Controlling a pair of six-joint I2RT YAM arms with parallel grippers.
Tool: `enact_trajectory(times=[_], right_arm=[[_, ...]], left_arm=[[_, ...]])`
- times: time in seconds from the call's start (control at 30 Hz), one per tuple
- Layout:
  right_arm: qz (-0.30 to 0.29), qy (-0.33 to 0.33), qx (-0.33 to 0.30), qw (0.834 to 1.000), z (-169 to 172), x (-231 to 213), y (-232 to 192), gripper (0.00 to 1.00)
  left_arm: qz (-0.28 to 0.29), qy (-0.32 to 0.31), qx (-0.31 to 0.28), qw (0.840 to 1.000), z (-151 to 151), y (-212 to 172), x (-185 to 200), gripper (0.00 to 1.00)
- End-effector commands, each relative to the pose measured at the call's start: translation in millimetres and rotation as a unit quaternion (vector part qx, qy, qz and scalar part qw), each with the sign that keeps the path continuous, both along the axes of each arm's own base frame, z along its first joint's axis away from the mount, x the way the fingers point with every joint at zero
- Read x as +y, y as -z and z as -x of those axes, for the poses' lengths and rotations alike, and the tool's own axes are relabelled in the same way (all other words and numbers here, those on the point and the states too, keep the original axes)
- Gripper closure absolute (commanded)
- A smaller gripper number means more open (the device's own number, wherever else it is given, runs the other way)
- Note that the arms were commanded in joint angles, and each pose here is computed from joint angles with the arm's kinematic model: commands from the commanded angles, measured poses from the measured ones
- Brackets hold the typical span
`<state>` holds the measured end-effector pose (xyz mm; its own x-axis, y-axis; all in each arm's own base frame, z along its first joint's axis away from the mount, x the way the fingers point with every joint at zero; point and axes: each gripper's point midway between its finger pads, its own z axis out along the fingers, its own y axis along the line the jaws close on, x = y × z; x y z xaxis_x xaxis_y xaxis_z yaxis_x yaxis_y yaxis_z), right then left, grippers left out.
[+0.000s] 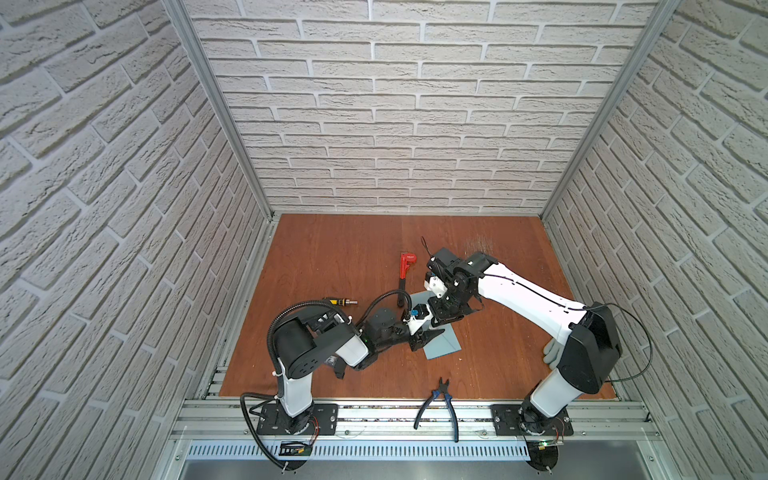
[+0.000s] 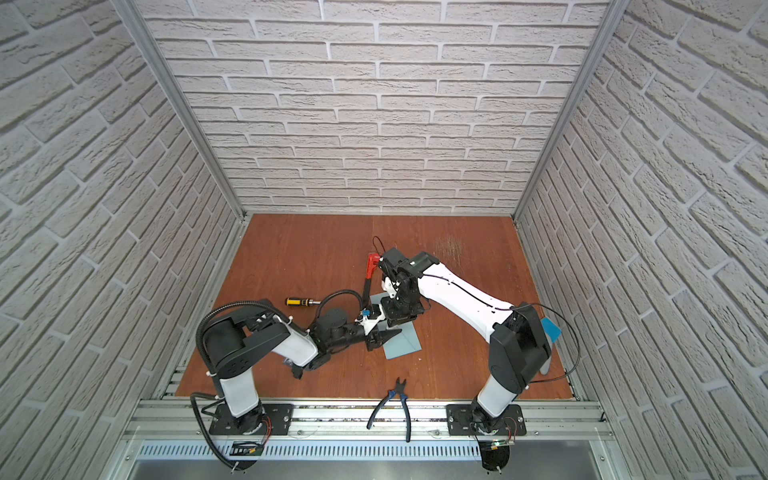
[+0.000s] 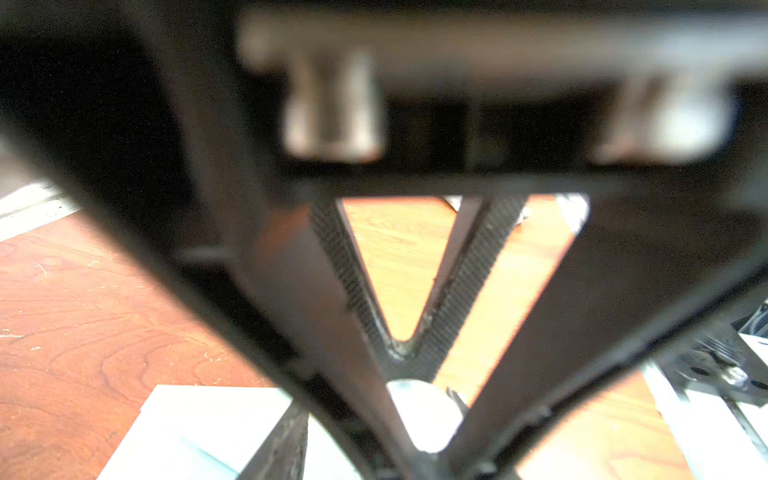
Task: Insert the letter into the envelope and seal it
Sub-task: 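Press the translucent cap down onto the glue stick's end with the right gripper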
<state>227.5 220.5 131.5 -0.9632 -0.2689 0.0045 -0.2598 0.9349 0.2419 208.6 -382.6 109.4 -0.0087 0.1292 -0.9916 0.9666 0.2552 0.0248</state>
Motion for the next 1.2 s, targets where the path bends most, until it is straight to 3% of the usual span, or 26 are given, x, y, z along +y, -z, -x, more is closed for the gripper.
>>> enact_trajectory(times=[0.0, 0.7, 1.17], right_arm=[[0.009, -0.010, 0.009, 1.000, 6.1, -0.9, 4.2, 0.92], [0.026, -0.009, 0.012, 1.000, 4.7, -4.4, 9.0, 0.92], [0.026, -0.011, 0.008, 1.000, 2.6, -4.0, 2.5, 0.92]], left_arm=[[0.043, -0.001, -0.036, 0.998, 0.1, -29.0, 2.4, 0.46], [0.011, 0.031, 0.017, 0.999, 18.6, 7.4, 7.4, 0.39], [-0.006, 0.033, 0.025, 0.999, 20.5, 19.9, 8.3, 0.63]])
